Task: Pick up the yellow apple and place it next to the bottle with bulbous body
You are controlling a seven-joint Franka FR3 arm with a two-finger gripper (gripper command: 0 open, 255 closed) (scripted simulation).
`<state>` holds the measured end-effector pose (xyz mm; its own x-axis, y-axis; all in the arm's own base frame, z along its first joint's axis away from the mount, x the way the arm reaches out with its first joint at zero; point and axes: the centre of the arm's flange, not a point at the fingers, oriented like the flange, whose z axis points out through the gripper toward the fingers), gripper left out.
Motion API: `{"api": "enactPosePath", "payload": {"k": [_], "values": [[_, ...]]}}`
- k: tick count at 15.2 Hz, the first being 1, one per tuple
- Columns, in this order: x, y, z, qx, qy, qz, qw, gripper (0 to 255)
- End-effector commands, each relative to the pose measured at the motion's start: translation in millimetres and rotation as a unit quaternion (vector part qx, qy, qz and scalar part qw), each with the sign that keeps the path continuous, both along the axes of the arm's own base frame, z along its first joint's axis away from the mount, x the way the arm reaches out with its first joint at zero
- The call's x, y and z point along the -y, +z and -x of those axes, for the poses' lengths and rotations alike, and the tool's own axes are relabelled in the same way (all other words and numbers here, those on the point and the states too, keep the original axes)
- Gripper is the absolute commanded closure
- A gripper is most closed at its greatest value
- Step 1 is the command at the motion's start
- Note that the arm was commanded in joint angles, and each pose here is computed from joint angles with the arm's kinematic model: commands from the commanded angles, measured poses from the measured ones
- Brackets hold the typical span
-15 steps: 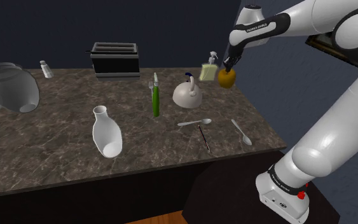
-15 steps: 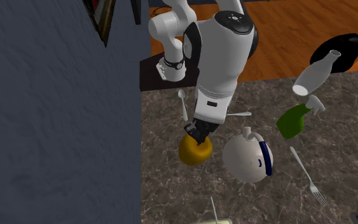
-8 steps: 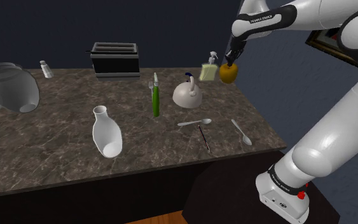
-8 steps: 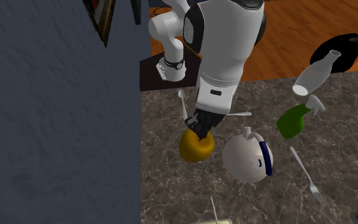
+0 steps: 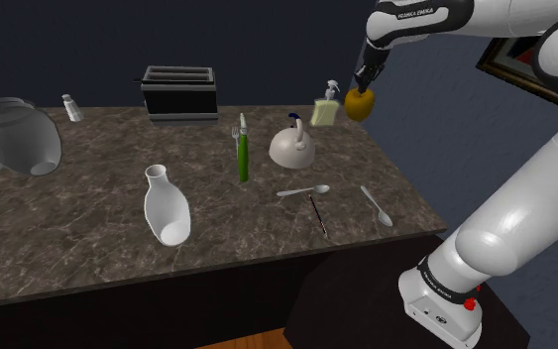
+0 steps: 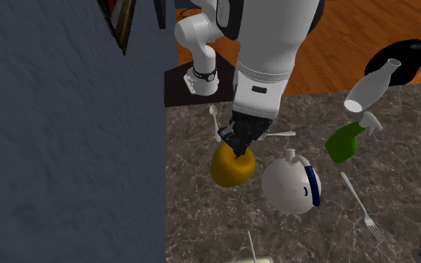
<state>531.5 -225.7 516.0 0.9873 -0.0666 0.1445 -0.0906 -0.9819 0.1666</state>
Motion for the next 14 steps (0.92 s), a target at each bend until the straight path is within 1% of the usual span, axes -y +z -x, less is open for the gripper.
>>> {"api": "enactPosePath", "payload": {"k": [1, 14], "values": [[-0.4, 11.1, 0.3, 0.000, 0.000, 0.000, 1.0000, 255], [-0.4, 79.7, 0.3, 0.000, 0.000, 0.000, 1.0000, 255]]}}
